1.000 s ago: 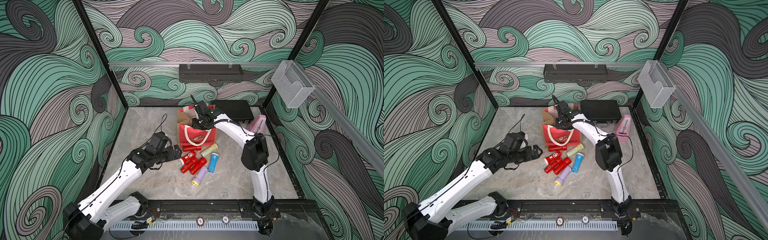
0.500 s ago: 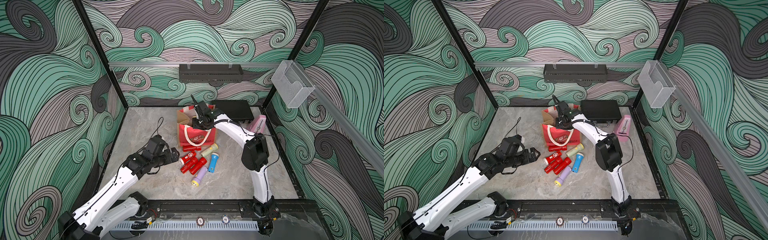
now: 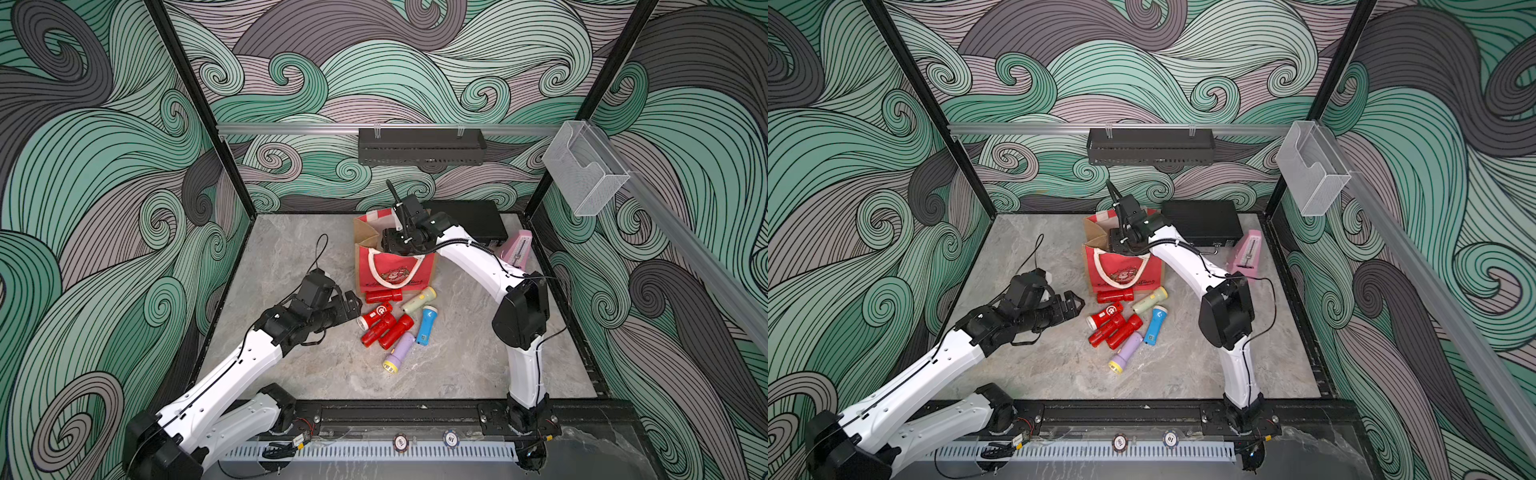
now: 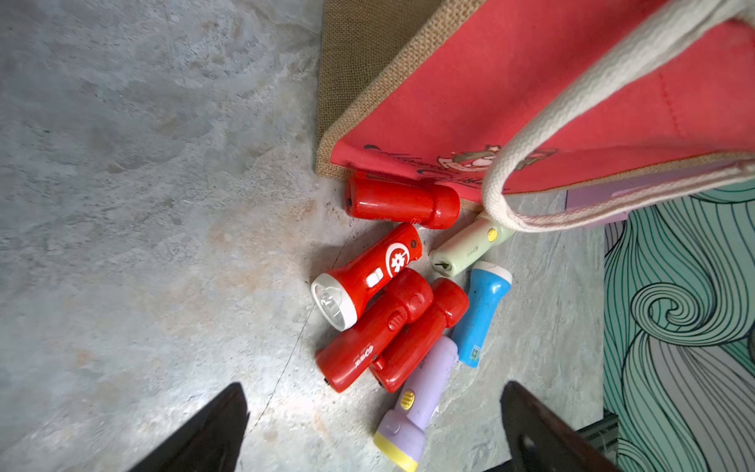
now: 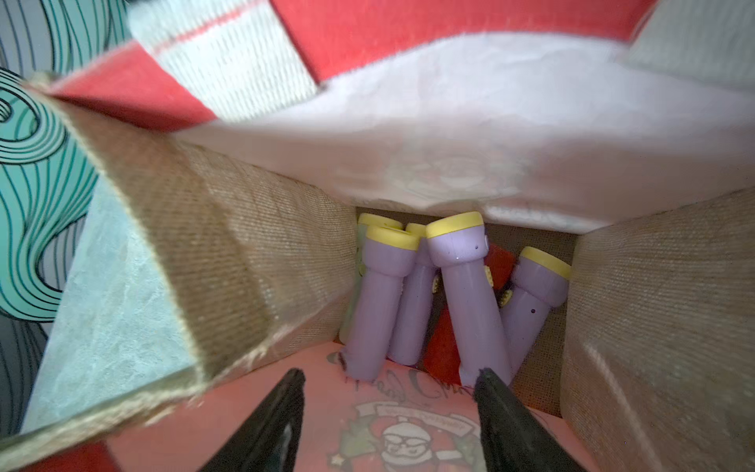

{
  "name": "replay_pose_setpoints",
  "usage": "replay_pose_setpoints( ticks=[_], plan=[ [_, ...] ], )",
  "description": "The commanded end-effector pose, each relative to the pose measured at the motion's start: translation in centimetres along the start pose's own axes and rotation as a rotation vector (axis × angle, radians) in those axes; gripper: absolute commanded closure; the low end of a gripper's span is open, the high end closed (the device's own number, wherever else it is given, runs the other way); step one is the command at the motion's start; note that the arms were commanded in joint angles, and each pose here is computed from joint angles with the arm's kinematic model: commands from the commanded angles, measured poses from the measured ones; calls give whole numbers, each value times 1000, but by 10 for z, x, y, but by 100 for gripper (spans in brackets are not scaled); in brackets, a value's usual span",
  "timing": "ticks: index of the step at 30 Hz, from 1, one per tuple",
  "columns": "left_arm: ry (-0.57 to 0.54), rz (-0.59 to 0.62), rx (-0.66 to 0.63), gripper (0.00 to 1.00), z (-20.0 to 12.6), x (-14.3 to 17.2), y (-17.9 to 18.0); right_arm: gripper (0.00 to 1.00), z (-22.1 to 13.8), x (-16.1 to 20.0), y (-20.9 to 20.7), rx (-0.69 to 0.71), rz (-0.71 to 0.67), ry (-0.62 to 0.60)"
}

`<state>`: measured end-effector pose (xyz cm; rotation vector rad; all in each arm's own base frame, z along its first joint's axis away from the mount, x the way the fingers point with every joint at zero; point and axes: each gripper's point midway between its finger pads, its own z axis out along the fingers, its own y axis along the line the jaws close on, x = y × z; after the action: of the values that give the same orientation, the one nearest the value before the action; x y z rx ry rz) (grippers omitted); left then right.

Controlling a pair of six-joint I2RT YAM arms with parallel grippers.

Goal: Put the flashlights into the tote bags
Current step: Place the flashlight in the canvas bag, then pick up the flashlight from the center of the board.

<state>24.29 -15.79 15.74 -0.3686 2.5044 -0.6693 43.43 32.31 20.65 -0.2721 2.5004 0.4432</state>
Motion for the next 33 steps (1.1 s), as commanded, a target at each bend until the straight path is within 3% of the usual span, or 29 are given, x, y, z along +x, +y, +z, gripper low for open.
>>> replay_pose_setpoints(
  ticks=[1, 15, 16, 17, 18, 25, 33],
  plan=[
    [-13, -94, -3, 3, 14, -9, -1, 26, -37, -23, 9, -25, -13, -88],
    [58, -105, -25, 14, 93, -10, 4, 17, -137, -27, 5, -22, 2, -170],
    [49, -112, -26, 15, 100, -12, 5, 13, -144, -25, 2, -17, 4, -169],
    [38, -122, -29, 15, 105, -14, 5, 2, -150, -23, 0, -14, 6, -168],
    [33, -128, -39, 15, 111, -16, 7, 1, -156, -20, -2, -9, 7, -168],
    [30, -197, -37, 18, 147, -22, 4, 1, -182, -4, -24, 41, 9, -177],
    [4, -286, -41, 26, 166, -25, 6, 1, -200, 0, -41, 61, 14, -189]
  ],
)
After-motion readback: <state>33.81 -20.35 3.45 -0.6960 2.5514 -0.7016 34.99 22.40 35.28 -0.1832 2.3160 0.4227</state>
